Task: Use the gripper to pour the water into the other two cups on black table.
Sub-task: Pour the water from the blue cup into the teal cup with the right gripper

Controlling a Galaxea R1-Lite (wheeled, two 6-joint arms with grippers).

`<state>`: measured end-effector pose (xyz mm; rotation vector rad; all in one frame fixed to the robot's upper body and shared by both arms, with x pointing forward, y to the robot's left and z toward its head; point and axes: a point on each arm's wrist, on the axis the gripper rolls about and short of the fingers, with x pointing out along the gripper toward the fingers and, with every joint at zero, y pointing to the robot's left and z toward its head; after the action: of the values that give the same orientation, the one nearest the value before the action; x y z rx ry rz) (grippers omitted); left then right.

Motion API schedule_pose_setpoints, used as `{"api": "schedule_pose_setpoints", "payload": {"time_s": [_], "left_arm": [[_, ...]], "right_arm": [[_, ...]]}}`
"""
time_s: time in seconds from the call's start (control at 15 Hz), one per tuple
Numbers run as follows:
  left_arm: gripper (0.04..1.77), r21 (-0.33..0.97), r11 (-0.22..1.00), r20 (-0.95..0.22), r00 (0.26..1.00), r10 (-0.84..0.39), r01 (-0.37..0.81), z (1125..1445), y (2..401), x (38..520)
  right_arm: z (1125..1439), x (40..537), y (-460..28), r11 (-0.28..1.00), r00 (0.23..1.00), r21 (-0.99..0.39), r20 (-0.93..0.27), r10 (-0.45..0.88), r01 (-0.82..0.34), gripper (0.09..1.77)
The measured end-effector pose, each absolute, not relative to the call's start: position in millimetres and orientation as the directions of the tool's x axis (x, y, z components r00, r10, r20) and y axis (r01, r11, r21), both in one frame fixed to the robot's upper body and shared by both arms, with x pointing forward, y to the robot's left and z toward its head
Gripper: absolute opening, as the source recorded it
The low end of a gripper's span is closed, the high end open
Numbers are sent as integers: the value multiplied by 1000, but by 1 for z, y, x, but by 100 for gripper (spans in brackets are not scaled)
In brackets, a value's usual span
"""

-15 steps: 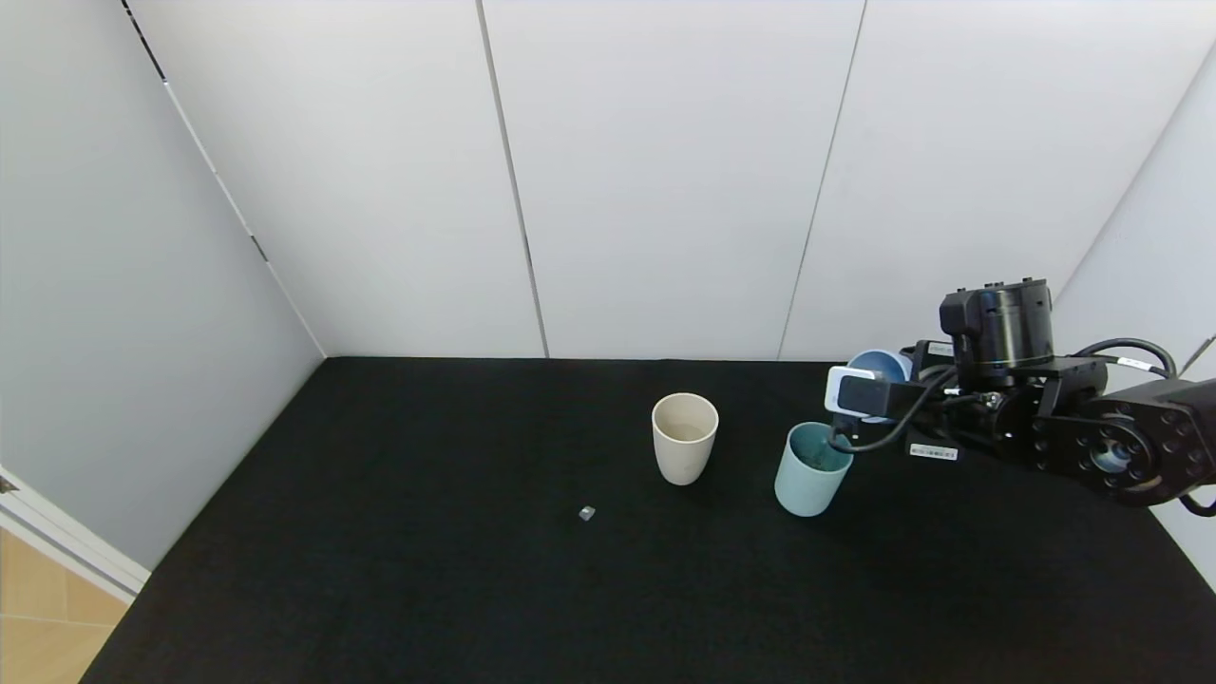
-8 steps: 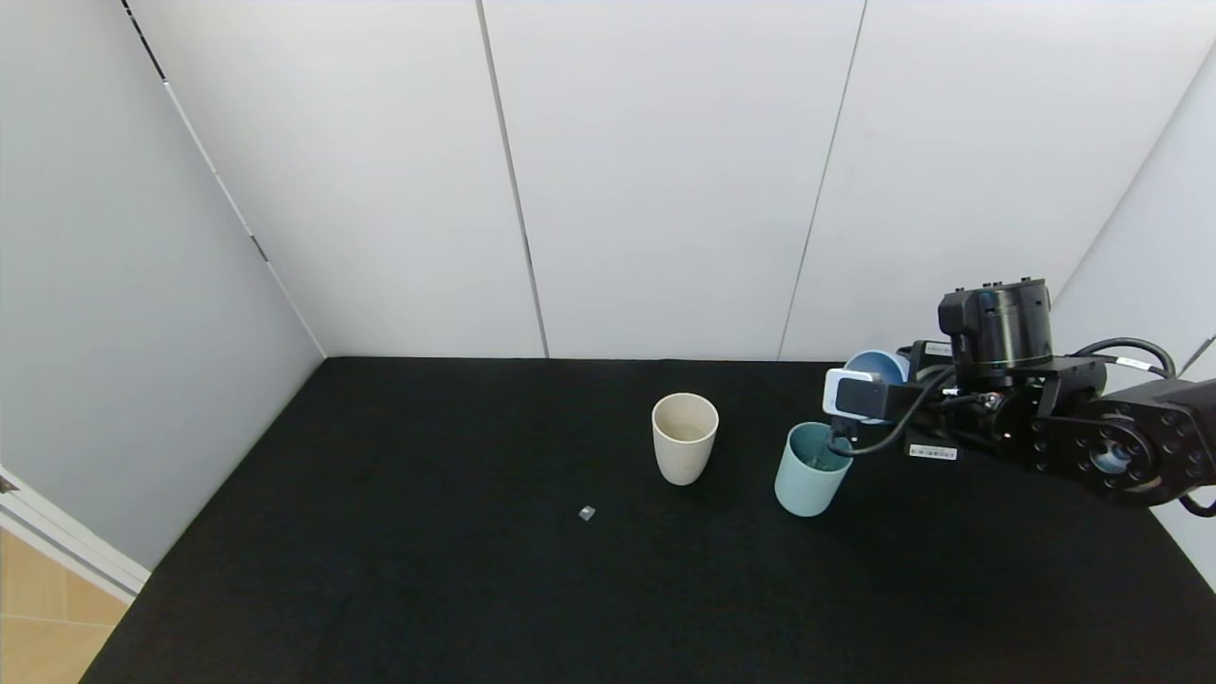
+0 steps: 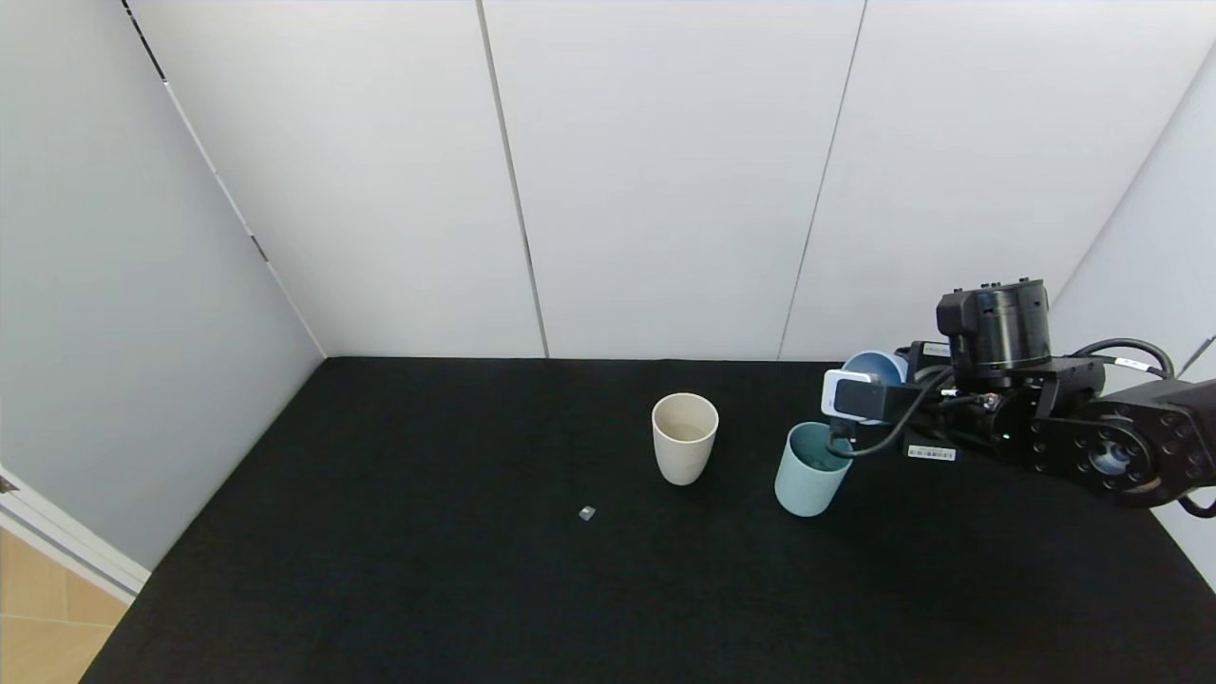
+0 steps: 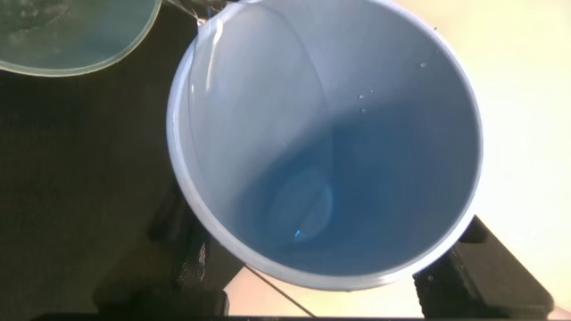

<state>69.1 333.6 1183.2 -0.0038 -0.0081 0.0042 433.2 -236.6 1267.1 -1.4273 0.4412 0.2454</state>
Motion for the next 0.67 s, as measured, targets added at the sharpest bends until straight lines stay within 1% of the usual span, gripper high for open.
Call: {"api": "schedule_pose_setpoints", "payload": {"time_s": [0.47,0.67], "left_arm": [[172,-4,1000,8,1000,5,-5,1183,334,69],[172,-4,1000,8,1000,4,-4,1183,334,69]], "right_arm": [[1267,432,-236,137,895,-896,-437,-93,-423,125],[1267,431,-236,157,895,-893,-438,-88,-422,125]]}}
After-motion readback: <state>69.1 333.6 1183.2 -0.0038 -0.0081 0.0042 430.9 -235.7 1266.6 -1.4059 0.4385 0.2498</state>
